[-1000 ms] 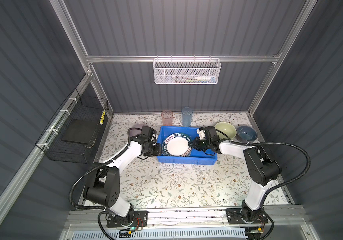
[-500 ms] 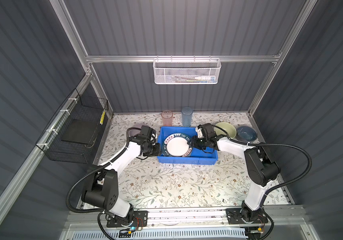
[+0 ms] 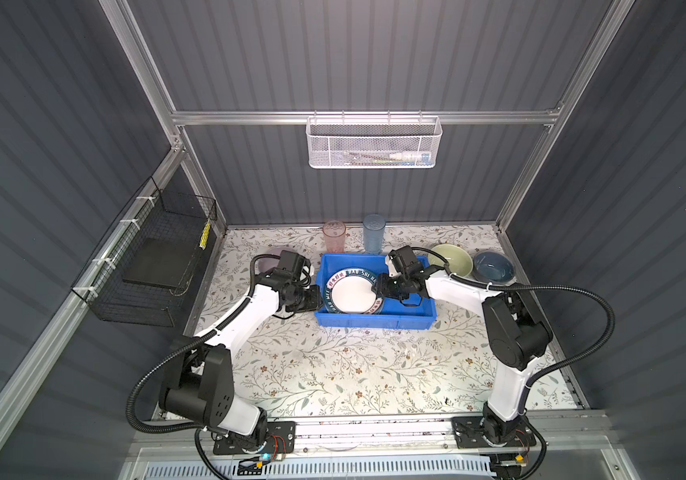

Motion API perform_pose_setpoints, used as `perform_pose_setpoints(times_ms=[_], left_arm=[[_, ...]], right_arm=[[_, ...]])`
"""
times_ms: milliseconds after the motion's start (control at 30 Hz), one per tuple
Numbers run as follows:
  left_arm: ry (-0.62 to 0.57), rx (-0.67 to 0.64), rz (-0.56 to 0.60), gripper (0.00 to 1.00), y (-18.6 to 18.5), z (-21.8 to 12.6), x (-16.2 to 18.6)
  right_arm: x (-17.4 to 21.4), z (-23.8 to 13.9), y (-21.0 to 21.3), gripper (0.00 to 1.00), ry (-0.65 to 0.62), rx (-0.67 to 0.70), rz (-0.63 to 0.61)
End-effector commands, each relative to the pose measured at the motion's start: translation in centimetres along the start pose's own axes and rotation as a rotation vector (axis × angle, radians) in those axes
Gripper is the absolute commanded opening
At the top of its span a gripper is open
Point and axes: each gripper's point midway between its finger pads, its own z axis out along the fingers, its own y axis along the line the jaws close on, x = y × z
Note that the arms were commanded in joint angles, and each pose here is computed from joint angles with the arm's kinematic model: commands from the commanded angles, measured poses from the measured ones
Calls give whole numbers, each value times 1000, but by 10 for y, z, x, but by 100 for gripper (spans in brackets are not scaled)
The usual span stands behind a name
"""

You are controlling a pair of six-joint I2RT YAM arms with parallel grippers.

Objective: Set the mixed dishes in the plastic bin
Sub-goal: 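Lower the green-rimmed plate onto the plate stack and open the right gripper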

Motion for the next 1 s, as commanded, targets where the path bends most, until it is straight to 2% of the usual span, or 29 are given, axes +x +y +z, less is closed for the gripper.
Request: perform_pose_setpoints(times_ms=[0, 333, 433, 600, 767, 967], left_arm=[[-4, 51, 10, 35, -14, -15, 1], [-22, -11, 16, 39, -7, -24, -4], [-33, -47, 11, 43, -2, -26, -7], [-50, -99, 12, 53, 6, -29, -14], [-65, -128, 14, 56, 11, -32, -24], [-78, -149, 10, 58, 16, -33, -29]], right_arm=[[-3, -2, 4, 54, -5, 8, -16], [-11, -20, 4, 60, -44, 39, -43], [-12, -32, 3, 62, -62, 52, -57], [-9, -58, 5, 67, -98, 39, -102], [1, -92, 10, 72, -133, -1, -144], [15, -129, -4, 77, -175, 34, -162]])
